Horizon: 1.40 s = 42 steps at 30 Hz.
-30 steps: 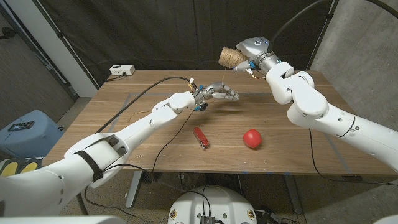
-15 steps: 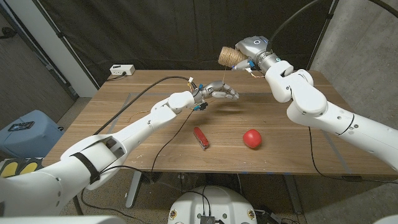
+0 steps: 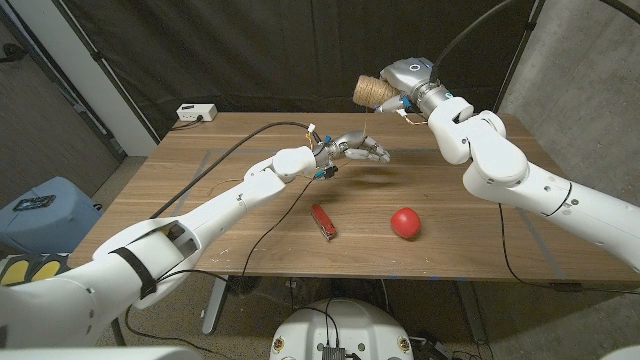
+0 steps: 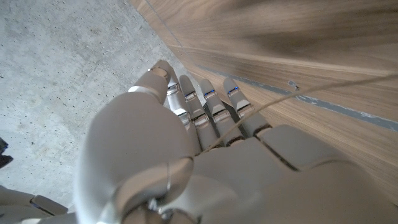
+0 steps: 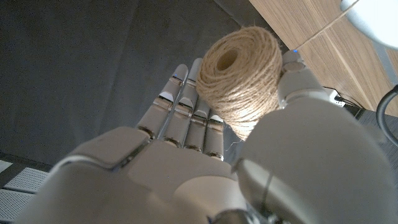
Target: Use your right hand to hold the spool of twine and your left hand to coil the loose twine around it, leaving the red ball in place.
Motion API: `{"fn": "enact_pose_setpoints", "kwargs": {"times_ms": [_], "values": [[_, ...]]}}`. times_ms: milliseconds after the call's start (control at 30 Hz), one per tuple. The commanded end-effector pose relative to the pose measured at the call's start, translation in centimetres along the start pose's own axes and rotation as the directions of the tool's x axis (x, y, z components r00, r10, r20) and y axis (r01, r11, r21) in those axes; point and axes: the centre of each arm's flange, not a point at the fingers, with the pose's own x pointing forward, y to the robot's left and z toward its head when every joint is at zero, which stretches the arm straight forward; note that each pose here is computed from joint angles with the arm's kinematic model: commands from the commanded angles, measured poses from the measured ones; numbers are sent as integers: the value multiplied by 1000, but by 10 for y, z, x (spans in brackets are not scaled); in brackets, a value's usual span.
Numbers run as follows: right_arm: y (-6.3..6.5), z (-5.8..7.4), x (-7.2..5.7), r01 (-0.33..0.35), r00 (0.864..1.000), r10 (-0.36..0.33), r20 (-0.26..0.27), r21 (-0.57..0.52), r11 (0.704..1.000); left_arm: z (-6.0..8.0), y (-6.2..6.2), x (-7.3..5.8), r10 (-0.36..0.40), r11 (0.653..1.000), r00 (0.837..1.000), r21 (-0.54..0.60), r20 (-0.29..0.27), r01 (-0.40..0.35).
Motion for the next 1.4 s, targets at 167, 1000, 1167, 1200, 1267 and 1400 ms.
{"fn": "enact_pose_setpoints", "kwargs": {"times_ms": [167, 1000, 1167, 1200, 1267, 1400], "values": [[2, -8, 1, -7, 1000, 7, -22, -12, 1000, 11, -5, -4, -40, 999, 999, -11, 28, 40], [-2, -15, 14, -1, 999, -1, -42, -38, 999, 17, 2, -16, -42, 999, 998, -11, 49, 42], [1, -18, 16, -7, 999, 5, -46, -40, 999, 22, 3, -17, -50, 999, 997, 1, 56, 50], [1, -18, 16, -9, 999, 7, -46, -40, 999, 22, 4, -17, -54, 999, 997, 1, 57, 55], [2, -19, 16, -9, 999, 7, -45, -40, 999, 24, 4, -17, -58, 998, 997, 7, 59, 58], [4, -18, 15, -8, 999, 6, -41, -39, 999, 29, 3, -17, -69, 998, 995, 15, 66, 68]]}}
